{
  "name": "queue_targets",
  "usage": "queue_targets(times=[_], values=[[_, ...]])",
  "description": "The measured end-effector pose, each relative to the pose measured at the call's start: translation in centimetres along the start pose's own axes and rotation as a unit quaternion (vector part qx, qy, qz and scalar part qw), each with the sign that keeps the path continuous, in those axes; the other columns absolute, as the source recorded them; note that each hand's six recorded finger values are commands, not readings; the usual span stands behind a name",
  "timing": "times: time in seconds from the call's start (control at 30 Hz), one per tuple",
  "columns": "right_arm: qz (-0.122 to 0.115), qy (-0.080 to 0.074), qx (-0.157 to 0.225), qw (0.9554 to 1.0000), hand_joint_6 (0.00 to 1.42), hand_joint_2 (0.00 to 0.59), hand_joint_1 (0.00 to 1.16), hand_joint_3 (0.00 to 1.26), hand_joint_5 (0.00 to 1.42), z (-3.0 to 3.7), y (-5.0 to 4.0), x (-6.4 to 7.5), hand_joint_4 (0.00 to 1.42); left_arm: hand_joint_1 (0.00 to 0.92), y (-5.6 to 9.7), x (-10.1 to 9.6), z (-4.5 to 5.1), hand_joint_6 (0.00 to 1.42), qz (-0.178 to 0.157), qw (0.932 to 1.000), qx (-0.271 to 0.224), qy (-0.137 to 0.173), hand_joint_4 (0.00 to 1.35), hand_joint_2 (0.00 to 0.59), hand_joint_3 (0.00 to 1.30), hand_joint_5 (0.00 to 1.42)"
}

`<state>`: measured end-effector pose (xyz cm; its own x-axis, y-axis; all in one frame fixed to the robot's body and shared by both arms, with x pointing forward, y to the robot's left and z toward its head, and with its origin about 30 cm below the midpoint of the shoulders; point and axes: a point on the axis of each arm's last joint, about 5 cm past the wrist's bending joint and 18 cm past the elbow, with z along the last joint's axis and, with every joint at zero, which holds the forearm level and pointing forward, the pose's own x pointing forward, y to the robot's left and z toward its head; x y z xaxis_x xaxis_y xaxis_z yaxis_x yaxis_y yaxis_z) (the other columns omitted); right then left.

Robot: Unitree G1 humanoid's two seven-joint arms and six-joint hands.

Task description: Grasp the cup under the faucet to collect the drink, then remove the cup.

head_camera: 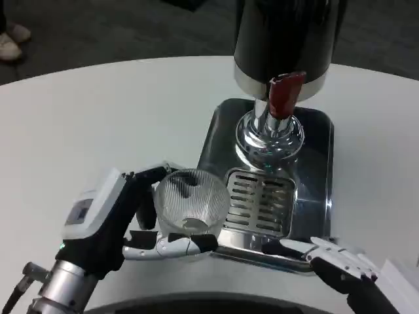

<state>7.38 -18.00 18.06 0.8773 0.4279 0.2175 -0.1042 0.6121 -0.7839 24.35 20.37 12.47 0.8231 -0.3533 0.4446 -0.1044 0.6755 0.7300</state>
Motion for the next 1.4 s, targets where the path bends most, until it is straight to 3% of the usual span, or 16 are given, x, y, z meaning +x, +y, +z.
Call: queue_targets(times=[0.43,0.93,1.4], values=[[-0.006,0.01,0.0,0.9999,0.08,0.523,0.67,0.26,0.16,0.22,-0.08,-0.6,0.24,0.634,-2.6,3.3,0.19,1.11,0.014,0.9998,0.005,-0.01,0.95,0.0,0.85,1.16],[-0.009,0.008,0.0,0.9999,0.08,0.523,0.67,0.27,0.16,0.24,-0.11,-0.8,0.24,0.618,-3.4,6.5,0.05,1.12,0.028,0.9993,0.025,-0.004,0.95,0.003,0.85,1.16],[-0.009,0.016,0.002,0.9998,0.08,0.523,0.67,0.27,0.17,0.31,-0.07,-1.3,0.24,0.602,-4.2,7.3,0.45,1.11,0.025,0.9993,0.027,-0.007,0.95,0.003,0.85,1.18]])
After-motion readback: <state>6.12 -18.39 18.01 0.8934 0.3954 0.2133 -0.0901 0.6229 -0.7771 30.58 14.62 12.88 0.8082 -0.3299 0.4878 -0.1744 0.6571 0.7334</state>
